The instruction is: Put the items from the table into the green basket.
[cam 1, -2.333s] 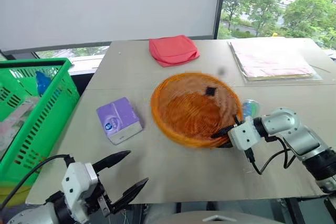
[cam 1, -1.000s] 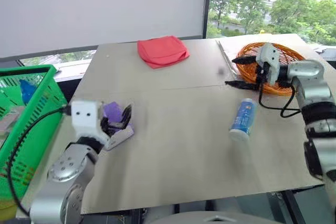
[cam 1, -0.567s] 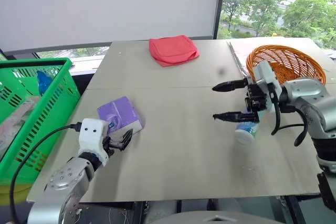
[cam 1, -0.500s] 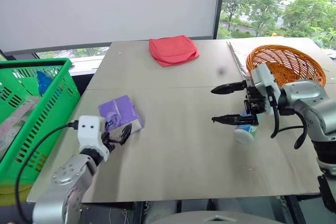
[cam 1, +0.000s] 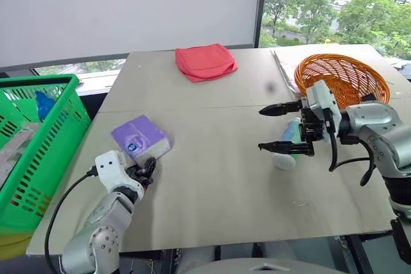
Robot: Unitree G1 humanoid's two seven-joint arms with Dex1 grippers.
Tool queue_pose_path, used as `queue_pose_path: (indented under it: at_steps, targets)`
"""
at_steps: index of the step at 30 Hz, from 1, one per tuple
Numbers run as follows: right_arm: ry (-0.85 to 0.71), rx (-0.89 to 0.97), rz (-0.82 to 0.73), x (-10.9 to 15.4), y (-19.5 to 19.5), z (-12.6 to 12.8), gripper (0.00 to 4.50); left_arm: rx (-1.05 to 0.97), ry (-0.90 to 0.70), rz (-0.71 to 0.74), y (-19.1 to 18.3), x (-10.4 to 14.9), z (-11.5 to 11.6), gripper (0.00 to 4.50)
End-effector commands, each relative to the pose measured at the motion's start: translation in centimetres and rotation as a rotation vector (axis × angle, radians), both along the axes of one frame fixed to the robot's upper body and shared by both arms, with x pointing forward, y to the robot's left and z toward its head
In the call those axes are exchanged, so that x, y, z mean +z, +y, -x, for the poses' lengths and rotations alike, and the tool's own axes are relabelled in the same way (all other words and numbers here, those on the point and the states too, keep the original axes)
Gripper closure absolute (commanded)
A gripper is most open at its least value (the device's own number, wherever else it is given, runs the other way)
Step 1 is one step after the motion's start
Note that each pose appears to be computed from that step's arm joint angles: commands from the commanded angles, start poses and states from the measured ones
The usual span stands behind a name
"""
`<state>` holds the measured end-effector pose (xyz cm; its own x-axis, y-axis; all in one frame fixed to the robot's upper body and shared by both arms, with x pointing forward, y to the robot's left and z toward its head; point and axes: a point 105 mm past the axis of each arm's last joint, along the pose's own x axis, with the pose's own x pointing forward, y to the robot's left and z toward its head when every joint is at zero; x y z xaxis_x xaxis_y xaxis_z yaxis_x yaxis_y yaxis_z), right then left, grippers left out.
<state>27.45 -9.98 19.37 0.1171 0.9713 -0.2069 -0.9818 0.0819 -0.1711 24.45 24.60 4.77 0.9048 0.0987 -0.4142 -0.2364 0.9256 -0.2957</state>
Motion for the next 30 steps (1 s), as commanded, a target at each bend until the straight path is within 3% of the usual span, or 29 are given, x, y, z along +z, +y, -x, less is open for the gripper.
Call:
queue_pose_path:
  at_steps: [1, 3, 10, 13, 16, 24, 30]
  targets:
    - [-0.060, 0.004, -0.011, 1.2, 0.0, 0.0, 0.00, 0.007, -0.064, -0.036, 0.4, 1.5, -0.7, 4.14]
    - [-0.064, 0.001, -0.010, 1.1, 0.0, -0.1, 0.00, 0.022, -0.083, -0.057, 0.9, 1.8, -0.9, 4.48]
    - [-0.069, -0.003, -0.011, 1.0, 0.0, -0.2, 0.00, -0.019, -0.157, -0.186, 1.1, 3.3, -1.5, 4.48]
    - [-0.073, -0.009, -0.013, 1.0, 0.0, -0.3, 0.00, -0.084, -0.274, -0.240, 0.3, 5.3, -1.8, 4.48]
    - [-0.077, -0.010, -0.013, 1.0, 0.0, -0.4, 0.00, -0.071, -0.390, -0.260, 0.2, 7.3, -1.7, 3.77]
    - [-0.081, -0.010, -0.014, 1.0, 0.1, -0.5, 0.00, 0.057, -0.471, -0.261, 1.3, 8.3, -2.1, 0.04]
    - [-0.086, -0.009, -0.012, 1.2, 0.1, -0.6, 0.00, 0.165, -0.395, -0.108, 2.2, 6.7, -3.1, 0.04]
